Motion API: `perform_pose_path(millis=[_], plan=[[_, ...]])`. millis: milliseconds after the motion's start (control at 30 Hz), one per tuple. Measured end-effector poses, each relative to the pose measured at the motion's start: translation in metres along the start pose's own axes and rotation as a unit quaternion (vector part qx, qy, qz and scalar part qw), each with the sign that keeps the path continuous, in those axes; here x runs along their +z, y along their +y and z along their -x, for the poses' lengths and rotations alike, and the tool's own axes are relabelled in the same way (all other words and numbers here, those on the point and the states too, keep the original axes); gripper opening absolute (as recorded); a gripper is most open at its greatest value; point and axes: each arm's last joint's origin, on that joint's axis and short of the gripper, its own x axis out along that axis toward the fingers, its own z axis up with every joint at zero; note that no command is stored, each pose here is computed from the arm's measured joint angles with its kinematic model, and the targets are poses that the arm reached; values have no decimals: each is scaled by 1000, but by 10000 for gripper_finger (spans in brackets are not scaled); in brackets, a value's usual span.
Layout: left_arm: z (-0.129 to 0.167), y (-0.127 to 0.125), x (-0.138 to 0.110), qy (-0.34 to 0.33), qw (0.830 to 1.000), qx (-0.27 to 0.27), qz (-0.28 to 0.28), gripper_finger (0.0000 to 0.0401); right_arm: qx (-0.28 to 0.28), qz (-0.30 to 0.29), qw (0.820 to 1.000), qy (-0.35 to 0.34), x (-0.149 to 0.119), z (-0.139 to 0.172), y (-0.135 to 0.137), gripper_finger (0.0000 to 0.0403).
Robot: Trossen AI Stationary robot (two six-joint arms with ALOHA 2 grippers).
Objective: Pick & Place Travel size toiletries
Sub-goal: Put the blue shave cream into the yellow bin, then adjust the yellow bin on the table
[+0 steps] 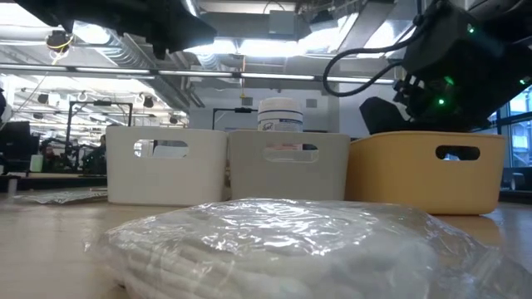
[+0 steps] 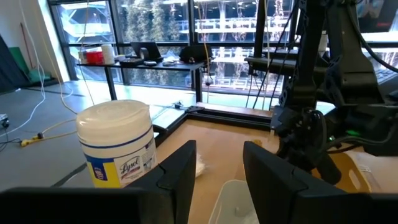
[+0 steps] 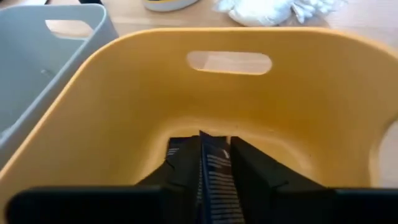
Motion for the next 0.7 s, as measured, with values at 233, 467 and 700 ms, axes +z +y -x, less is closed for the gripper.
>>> perform_pose_path(millis=[233, 467, 700], plan=[[2, -1, -1, 7, 1000, -27, -10, 130, 21, 17, 999, -24, 15, 10, 3, 153], [3, -2, -1, 10, 999, -49, 9, 130, 70, 68, 994, -39, 47, 35, 6, 179], [3, -4, -7, 47, 995, -78, 36, 130, 100, 172, 980, 28, 90, 68, -1, 143]])
